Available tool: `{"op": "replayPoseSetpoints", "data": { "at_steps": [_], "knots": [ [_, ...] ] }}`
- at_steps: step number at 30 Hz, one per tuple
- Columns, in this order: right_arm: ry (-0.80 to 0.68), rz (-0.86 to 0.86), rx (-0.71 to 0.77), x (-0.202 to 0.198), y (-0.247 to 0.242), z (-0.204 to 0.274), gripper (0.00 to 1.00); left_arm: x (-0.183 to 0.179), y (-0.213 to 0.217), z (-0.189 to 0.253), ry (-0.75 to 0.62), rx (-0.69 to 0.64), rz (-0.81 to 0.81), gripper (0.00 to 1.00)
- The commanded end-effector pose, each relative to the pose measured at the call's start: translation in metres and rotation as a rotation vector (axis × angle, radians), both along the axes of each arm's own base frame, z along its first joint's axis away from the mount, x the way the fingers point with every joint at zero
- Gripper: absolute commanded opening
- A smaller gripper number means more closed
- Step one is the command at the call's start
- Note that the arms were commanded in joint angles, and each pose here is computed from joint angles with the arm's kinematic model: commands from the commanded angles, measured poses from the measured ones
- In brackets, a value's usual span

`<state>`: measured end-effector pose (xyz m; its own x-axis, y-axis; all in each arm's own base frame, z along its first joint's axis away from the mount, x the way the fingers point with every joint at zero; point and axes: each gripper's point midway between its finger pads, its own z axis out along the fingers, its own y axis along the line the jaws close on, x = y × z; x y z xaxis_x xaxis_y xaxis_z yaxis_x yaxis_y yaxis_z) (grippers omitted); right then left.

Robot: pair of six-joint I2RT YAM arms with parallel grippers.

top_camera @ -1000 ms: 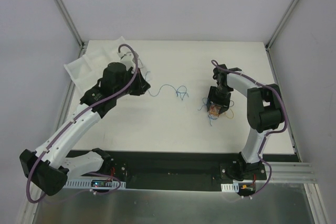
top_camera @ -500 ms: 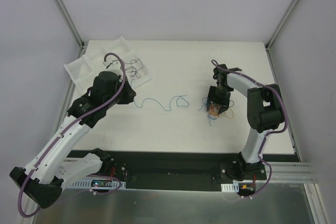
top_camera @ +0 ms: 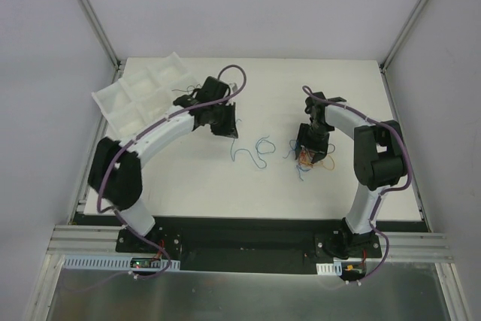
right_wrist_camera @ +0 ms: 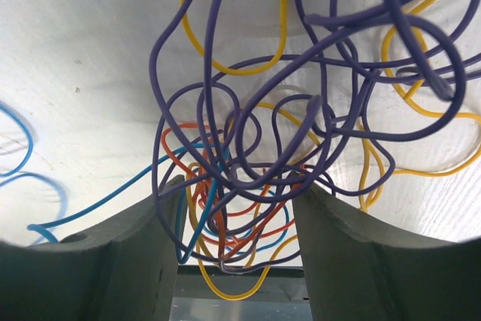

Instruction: Untangle the cables

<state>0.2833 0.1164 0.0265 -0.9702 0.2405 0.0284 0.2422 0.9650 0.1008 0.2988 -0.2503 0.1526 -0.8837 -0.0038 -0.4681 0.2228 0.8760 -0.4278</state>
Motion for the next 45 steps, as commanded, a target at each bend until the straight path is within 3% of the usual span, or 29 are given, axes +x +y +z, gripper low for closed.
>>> {"op": "replayPoseSetpoints", "data": {
  "at_steps": [1,11,15,23,27,31,37,39,42,45],
  "knots": [
    [-0.03,0.006,0.019,-0.001,-0.001,0.013,0.6,0.007,-0.067,-0.009,0.112,-0.131,-0.199,0.0],
    [-0.058,0.023,0.008,-0.001,-0.005,0.021,0.6,0.023,-0.124,-0.036,0.124,-0.131,-0.36,0.25],
    [-0.081,0.007,-0.065,0.003,-0.023,0.03,0.6,0.021,-0.118,-0.046,0.14,-0.103,-0.341,0.32],
    [0.086,-0.197,-0.209,-0.02,-0.101,0.002,0.59,-0.003,-0.092,-0.052,0.169,-0.053,-0.317,0.44],
    [0.047,-0.233,-0.236,-0.021,-0.132,0.014,0.6,-0.021,-0.077,-0.021,0.098,-0.075,-0.349,0.61],
    [-0.128,-0.172,-0.147,0.001,-0.111,0.053,0.66,-0.039,-0.063,-0.007,0.08,-0.091,-0.364,0.69],
    [-0.34,-0.004,-0.192,0.038,-0.091,0.122,0.75,-0.056,-0.054,-0.009,0.11,-0.113,-0.38,0.71],
    [-0.411,0.079,-0.074,0.056,-0.054,0.124,0.82,-0.059,-0.052,-0.013,0.116,-0.112,-0.395,0.72],
    [-0.34,0.102,0.175,0.074,-0.001,0.105,0.79,-0.064,-0.052,-0.014,0.126,-0.129,-0.418,0.72],
    [-0.312,0.095,0.257,0.091,0.024,0.082,0.77,-0.069,-0.053,-0.008,0.133,-0.155,-0.429,0.73]
  ]
}}
